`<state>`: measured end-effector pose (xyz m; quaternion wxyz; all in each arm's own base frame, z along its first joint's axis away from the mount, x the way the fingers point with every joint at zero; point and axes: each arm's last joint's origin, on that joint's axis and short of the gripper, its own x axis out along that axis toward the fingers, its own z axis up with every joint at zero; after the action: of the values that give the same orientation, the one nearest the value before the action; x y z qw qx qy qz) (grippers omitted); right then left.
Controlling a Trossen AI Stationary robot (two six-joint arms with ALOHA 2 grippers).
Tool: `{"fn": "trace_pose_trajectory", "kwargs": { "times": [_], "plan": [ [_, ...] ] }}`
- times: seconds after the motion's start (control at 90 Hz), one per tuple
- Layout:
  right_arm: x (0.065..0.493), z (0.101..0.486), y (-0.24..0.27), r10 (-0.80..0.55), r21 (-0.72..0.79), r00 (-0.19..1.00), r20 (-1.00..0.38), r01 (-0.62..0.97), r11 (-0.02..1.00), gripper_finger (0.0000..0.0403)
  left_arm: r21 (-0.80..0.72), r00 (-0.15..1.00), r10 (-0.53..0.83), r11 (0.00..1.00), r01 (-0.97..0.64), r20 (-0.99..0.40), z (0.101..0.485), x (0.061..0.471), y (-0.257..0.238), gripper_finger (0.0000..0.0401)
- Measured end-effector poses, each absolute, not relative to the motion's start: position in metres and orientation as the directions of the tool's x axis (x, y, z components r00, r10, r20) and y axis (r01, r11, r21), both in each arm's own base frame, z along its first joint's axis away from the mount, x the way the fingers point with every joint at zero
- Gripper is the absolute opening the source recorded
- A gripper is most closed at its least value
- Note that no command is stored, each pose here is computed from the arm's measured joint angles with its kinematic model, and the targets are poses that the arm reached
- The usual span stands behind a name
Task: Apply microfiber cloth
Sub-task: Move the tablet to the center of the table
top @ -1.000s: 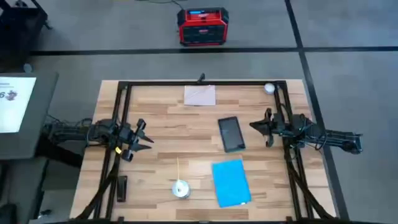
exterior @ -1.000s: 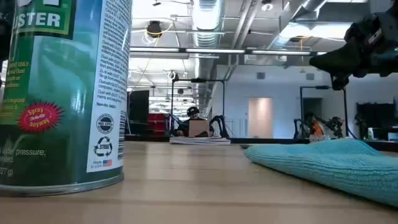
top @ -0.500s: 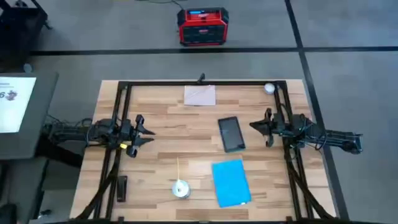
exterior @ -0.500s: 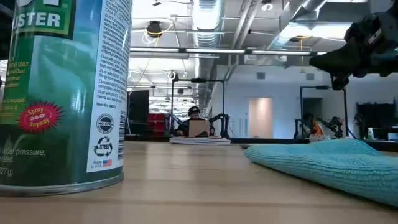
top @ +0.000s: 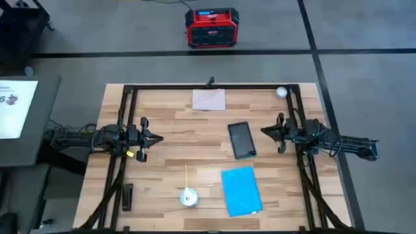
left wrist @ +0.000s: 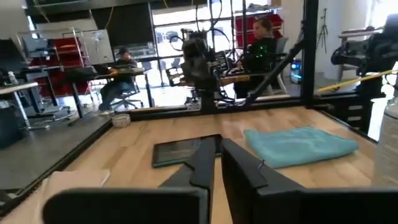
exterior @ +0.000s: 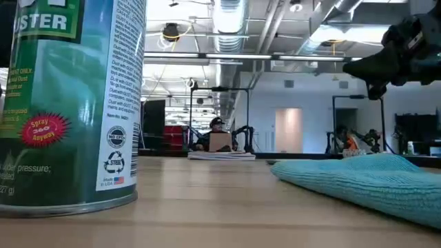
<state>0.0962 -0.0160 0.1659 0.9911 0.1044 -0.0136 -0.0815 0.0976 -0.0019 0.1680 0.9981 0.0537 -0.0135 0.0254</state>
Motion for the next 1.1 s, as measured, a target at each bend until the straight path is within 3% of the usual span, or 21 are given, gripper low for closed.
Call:
{"fn": "trace_pose_trajectory", "kwargs": {
  "times": [0.322, 0.822, 1.1],
  "plan": [
    [0.096, 0.166, -0.016, -0.164, 0.209, 0.986, 0.010, 0.159, 0.965, 0.0000, -0.005, 0.994, 0.108, 0.994, -0.108, -0.019, 0.164, 0.101, 0.000, 0.0000],
    [0.096, 0.166, -0.016, -0.164, 0.209, 0.986, 0.010, 0.159, 0.965, 0.0000, 0.115, 0.995, 0.064, 0.992, -0.055, -0.077, 0.189, 0.118, -0.002, 0.0000],
    [0.096, 0.166, -0.016, -0.164, 0.209, 0.986, 0.010, 0.159, 0.965, 0.0000, 0.089, 0.995, 0.068, 0.994, -0.062, -0.070, 0.190, 0.123, -0.002, 0.0000]
  ]
}}
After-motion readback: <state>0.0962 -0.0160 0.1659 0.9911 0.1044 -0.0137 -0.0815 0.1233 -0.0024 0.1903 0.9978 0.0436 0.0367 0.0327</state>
